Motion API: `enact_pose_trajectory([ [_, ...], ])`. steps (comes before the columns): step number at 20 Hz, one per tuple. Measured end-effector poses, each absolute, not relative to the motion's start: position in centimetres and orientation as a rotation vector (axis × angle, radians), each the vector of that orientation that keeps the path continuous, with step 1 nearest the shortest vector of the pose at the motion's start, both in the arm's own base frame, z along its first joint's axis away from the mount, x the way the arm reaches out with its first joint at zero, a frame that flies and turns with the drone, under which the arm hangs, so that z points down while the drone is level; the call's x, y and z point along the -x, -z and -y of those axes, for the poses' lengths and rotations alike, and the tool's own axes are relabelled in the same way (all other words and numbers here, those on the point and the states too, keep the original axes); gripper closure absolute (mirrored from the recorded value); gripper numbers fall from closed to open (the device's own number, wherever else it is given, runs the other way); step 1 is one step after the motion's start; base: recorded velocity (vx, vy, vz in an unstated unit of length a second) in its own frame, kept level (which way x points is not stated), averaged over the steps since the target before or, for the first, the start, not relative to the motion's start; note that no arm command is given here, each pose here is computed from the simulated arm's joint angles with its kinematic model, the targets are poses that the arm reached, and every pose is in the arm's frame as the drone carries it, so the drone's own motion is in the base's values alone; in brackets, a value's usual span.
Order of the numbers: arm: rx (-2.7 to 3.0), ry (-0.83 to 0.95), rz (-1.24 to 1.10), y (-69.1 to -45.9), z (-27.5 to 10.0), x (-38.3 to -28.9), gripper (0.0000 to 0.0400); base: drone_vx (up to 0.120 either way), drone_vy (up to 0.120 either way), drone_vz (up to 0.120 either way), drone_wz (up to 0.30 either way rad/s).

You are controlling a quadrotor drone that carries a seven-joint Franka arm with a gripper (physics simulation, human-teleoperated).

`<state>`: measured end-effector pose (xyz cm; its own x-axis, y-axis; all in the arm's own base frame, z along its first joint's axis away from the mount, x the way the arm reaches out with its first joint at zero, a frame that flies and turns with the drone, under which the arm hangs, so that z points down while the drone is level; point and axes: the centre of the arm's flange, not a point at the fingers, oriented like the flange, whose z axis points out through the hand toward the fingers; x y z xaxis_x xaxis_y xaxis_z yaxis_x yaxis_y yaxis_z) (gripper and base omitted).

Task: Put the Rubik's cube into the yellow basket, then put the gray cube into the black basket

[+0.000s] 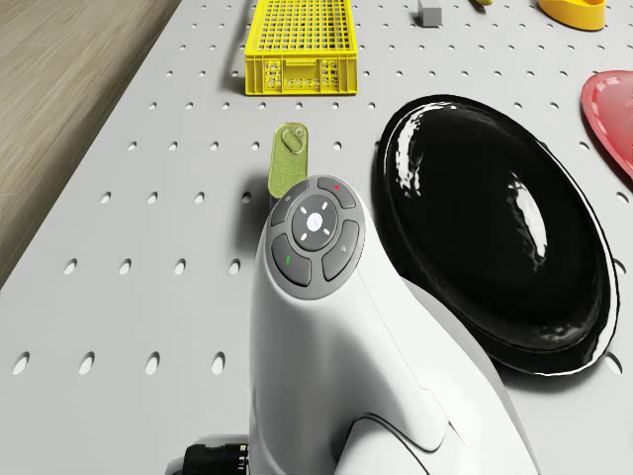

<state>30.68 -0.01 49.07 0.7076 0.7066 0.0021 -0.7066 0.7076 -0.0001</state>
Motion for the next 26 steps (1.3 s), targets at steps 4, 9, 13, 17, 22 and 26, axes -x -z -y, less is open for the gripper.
enact_pose_trajectory([
  [4, -0.001, -0.785, 0.002, -49.4, 0.0, -30.68, 0.0000, 0.000, 0.000, 0.000, 0.000],
  [9, -0.001, -0.785, 0.002, -50.7, 0.2, -30.68, 0.0000, 0.000, 0.000, 0.000, 0.000],
  [13, -0.001, -0.785, 0.002, -51.1, 0.4, -30.96, 0.0000, 0.000, 0.000, 0.000, 0.000],
  [17, -0.001, -0.785, 0.002, -51.3, 0.5, -31.27, 0.0000, 0.000, 0.000, 0.000, 0.000],
  [22, -0.001, -0.785, 0.002, -51.4, 0.6, -31.45, 0.0000, 0.000, 0.000, 0.000, 0.000],
  [26, -0.001, -0.785, 0.002, -51.5, 0.6, -31.59, 0.0011, 0.000, 0.000, 0.000, 0.000],
])
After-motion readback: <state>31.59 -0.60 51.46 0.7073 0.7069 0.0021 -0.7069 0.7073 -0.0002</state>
